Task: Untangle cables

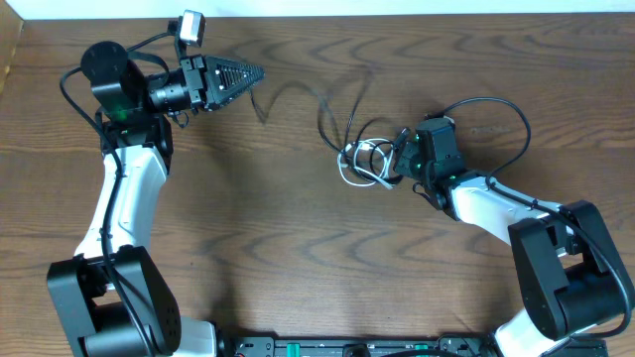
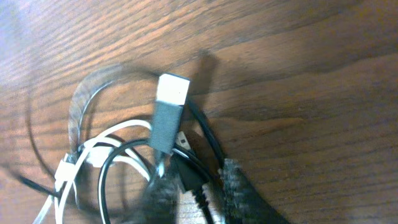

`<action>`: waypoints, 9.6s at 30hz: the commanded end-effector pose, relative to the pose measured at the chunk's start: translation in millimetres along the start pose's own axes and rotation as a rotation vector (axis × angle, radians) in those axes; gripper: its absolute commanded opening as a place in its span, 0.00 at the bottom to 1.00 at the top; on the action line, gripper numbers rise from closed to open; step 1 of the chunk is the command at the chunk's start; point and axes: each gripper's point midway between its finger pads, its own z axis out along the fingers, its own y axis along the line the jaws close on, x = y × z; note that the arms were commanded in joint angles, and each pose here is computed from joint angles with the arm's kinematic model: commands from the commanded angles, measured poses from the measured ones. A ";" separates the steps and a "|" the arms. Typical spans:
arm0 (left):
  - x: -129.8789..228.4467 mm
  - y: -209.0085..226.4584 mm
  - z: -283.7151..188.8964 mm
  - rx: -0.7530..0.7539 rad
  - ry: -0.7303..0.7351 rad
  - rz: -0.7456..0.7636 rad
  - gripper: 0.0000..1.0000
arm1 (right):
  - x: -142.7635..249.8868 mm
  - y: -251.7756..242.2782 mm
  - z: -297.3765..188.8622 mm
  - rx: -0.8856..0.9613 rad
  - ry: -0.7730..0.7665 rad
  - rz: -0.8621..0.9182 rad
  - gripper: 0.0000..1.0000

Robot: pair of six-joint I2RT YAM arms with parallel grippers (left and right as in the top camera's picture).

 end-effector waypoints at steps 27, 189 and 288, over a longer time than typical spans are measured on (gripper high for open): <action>72.2 53.6 32.9 -0.011 0.045 -0.097 0.17 | 4.7 -6.3 3.6 0.011 0.016 0.005 0.01; 180.1 200.9 97.2 -0.994 0.006 -0.068 0.43 | 57.5 78.6 -17.7 -0.430 0.246 -0.213 0.56; 171.6 248.8 79.3 -1.211 -0.001 0.140 0.51 | 40.7 28.0 -0.1 -0.122 0.142 -0.139 0.99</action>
